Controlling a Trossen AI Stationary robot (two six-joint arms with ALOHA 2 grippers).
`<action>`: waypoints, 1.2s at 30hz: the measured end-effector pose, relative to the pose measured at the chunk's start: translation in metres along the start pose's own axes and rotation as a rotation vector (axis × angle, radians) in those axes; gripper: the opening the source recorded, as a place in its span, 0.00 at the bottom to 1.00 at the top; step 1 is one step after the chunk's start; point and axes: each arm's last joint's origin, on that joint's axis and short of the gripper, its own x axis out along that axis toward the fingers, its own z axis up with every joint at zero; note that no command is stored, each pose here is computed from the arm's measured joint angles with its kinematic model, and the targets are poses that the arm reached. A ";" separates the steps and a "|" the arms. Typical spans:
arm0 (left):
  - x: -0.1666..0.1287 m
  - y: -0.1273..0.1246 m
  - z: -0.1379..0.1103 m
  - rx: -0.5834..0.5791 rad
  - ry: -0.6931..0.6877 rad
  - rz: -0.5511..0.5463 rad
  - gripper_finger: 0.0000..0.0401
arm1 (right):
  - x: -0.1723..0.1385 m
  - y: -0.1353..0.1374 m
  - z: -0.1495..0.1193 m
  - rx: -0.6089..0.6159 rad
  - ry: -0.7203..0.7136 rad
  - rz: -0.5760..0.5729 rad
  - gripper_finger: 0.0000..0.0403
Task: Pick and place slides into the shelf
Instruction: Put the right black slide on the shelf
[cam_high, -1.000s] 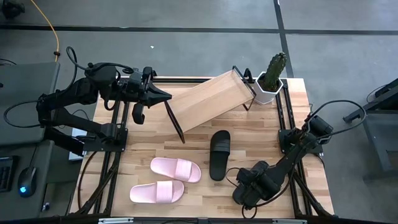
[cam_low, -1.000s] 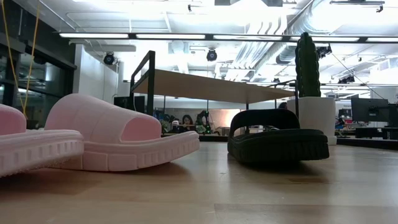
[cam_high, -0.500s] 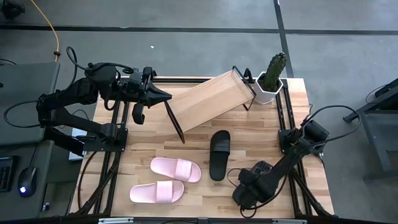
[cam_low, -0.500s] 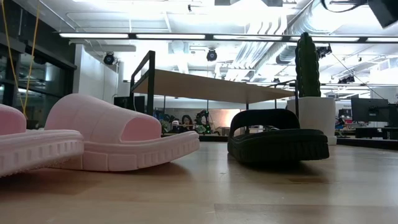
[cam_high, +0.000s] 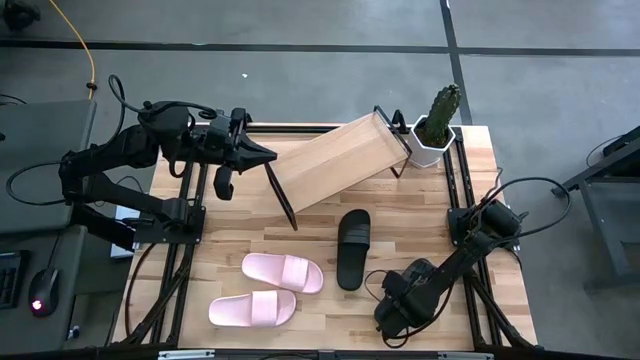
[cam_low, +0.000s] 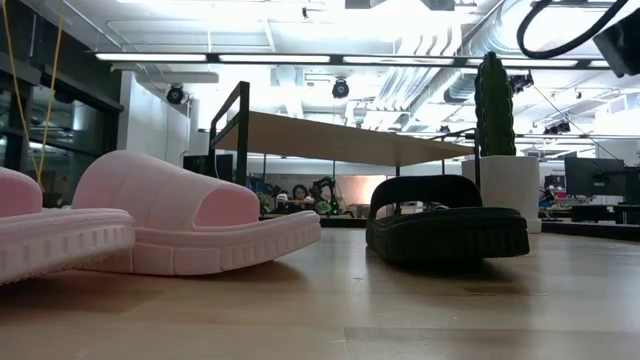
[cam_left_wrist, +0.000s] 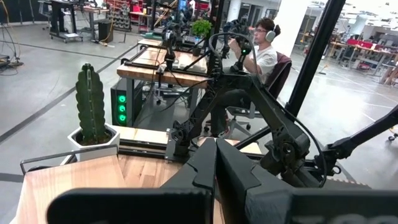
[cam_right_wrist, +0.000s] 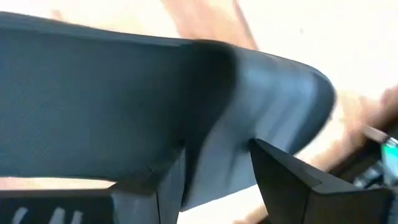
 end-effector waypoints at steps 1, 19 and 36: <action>0.000 0.000 0.000 0.000 0.000 0.000 0.00 | 0.000 -0.001 0.000 0.013 0.003 -0.011 0.43; 0.010 0.002 -0.003 0.001 0.023 0.003 0.00 | 0.001 -0.005 -0.002 0.034 0.029 -0.057 0.30; 0.010 0.002 -0.003 0.001 0.024 0.003 0.00 | 0.000 -0.006 -0.001 0.009 -0.001 -0.064 0.01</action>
